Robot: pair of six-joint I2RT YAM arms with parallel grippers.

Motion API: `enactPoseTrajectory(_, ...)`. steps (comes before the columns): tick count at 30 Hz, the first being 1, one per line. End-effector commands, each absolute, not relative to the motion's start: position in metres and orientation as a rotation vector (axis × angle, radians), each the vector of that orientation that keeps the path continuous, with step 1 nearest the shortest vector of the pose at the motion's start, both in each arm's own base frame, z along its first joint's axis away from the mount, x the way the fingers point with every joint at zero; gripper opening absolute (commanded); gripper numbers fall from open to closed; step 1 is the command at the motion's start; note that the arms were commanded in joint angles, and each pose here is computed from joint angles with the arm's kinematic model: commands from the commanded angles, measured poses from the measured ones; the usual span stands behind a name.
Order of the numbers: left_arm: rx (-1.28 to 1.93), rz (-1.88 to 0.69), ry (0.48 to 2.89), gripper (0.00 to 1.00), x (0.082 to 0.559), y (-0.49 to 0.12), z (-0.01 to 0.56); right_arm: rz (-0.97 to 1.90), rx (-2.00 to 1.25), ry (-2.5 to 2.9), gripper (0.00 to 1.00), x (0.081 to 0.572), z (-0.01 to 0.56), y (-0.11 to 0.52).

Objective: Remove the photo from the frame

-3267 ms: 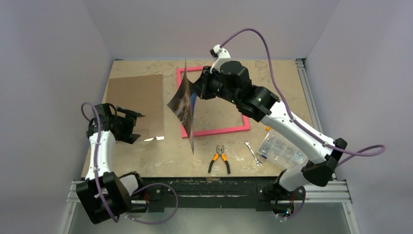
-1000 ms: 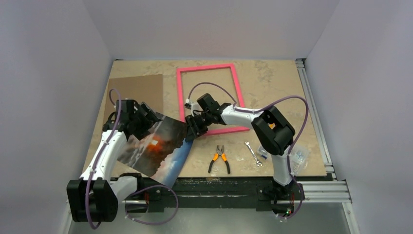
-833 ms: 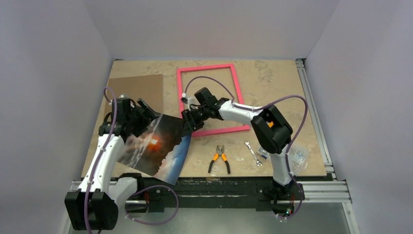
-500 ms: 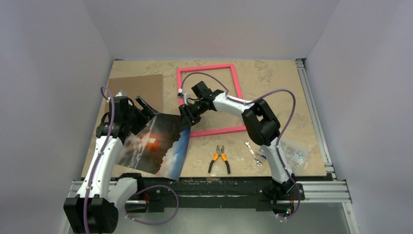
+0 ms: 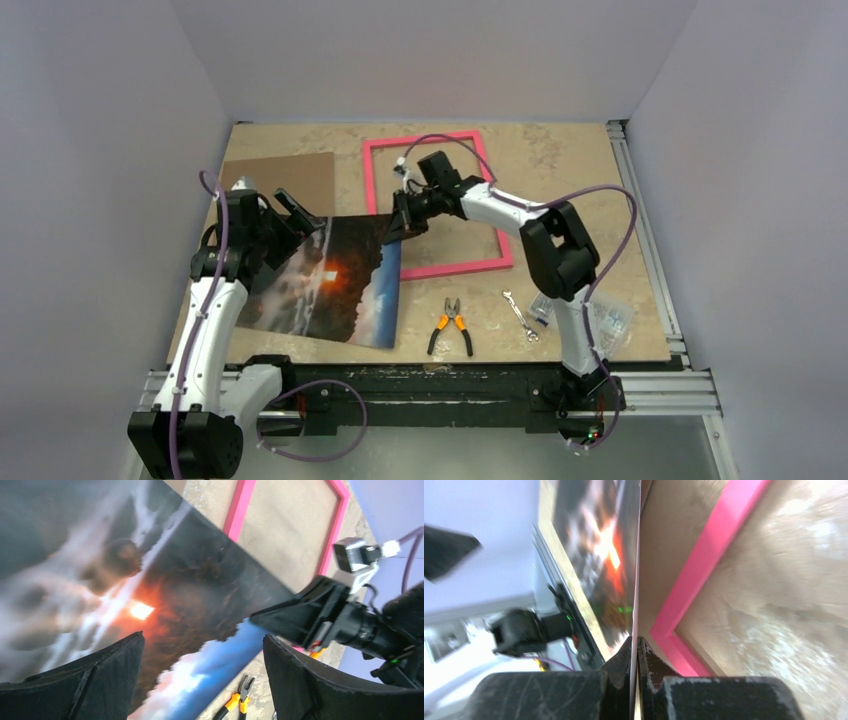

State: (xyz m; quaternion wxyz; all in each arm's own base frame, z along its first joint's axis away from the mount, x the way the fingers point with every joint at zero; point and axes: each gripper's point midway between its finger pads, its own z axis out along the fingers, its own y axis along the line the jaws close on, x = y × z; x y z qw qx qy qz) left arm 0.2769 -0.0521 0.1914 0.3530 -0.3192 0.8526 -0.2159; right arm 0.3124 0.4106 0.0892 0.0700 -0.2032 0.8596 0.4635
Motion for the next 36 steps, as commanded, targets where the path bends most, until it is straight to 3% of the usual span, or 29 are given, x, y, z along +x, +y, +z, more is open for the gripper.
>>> enactPoseTrajectory(1, -0.776, -0.599, 2.148, 0.85, 0.284, -0.056, 0.219, 1.496, -0.175, 2.339, 0.00, 0.381, 0.179, 0.396)
enactPoseTrajectory(10, -0.765, -0.631, 2.128, 0.85, 0.286, -0.059, 0.233, 1.701, 0.452, 2.055, 0.00, 0.444, 0.209, 0.368)
enactPoseTrajectory(14, -0.768, -0.627, 2.131, 0.85, 0.286, -0.059, 0.227, 1.662, 0.656, 1.937, 0.00, 0.461, 0.202, 0.352)
enactPoseTrajectory(25, -0.620, -0.852, 2.275, 0.85, 0.277, -0.103, 0.185, 1.630, 0.691, 1.868, 0.00, 0.447, 0.187, 0.344)
enactPoseTrajectory(32, -0.757, -1.153, 2.299, 0.88, 0.230, -0.133, 0.135, 1.654, 0.709, 1.863, 0.00, 0.433, 0.178, 0.337)
enactPoseTrajectory(36, -0.898, -1.120, 2.289, 0.92, 0.213, -0.127, 0.116, 1.689, 0.739, 1.830, 0.00, 0.432, 0.181, 0.336)
